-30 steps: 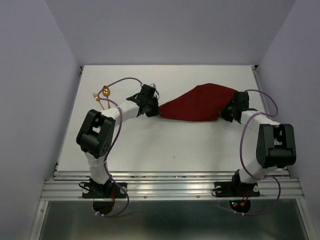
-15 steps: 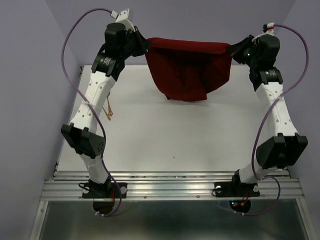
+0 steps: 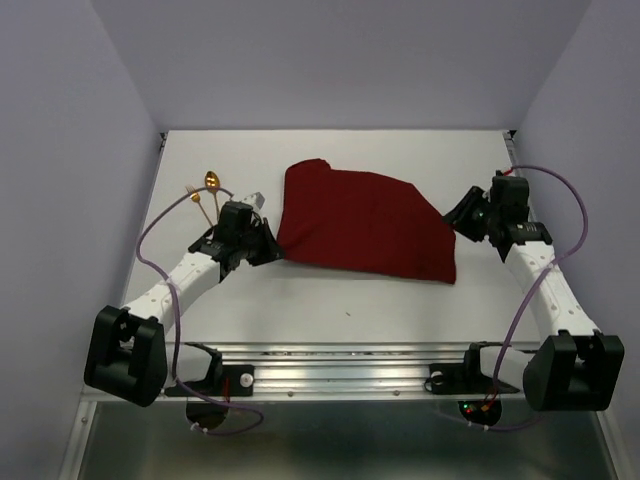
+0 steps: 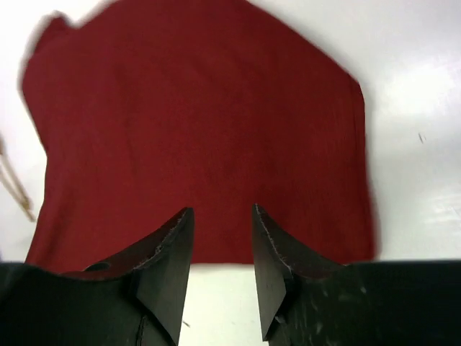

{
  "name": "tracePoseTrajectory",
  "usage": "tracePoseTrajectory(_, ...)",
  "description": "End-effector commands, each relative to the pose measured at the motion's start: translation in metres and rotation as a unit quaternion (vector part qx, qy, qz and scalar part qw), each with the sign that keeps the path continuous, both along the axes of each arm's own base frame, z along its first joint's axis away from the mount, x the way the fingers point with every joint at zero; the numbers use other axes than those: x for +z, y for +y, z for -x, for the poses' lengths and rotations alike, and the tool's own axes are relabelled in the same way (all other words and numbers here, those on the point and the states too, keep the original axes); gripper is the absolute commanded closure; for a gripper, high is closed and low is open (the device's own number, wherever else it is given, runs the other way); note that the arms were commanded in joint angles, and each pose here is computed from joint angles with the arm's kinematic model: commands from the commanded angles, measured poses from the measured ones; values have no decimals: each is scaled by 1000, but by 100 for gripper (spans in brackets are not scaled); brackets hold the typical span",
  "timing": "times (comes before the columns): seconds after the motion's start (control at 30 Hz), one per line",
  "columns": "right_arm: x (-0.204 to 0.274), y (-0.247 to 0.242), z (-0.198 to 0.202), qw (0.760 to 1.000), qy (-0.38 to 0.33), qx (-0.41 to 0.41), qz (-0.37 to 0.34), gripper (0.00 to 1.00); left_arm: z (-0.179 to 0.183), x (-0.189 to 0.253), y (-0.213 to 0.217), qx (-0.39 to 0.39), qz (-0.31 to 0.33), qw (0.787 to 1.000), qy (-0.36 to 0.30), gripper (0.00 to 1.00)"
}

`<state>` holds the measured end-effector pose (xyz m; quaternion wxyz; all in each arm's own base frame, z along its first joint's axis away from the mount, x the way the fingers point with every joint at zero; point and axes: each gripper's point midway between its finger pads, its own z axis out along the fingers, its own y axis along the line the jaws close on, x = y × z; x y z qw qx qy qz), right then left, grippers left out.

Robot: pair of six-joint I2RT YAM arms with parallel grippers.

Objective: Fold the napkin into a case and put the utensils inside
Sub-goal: Flatten out the crumpled napkin at the center of the board.

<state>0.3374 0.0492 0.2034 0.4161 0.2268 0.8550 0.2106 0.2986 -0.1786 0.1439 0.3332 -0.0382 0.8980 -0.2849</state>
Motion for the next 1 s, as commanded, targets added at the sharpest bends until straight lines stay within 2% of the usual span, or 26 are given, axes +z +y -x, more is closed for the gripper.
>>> tracePoseTrajectory(0.0, -32, -7, 6, 998, 57, -7, 15, 56, 6, -22, 0, 16, 26, 1000, 2, 100)
tracePoseTrajectory(0.1, -41, 1, 14, 997, 77, 20, 7, 57, 6, -31, 7, 30, 9, 999, 7, 100)
tracePoseTrajectory(0.23, -82, 11, 44, 989, 145, 28, -23, 54, 0, -34, 11, 38, -10, 999, 8, 100)
tracePoseTrajectory(0.33, -114, 12, 72, 979, 197, 4, -41, 48, -3, -37, 10, 36, -15, 999, 14, 100)
tracePoseTrajectory(0.5, -140, 21, 105, 967, 244, -17, -78, 34, -3, -43, 6, 26, -15, 999, 26, 100)
tracePoseTrajectory(0.63, -153, 9, 121, 962, 265, -48, -54, 20, -3, -47, 8, 28, -19, 999, 34, 100)
tracePoseTrajectory(0.83, -173, 8, 120, 956, 283, -54, -46, 19, -6, -48, 7, 28, -22, 999, 35, 100)
tracePoseTrajectory(0.97, -186, 14, 114, 959, 279, -42, -37, 23, -7, -49, 7, 26, -24, 999, 35, 100)
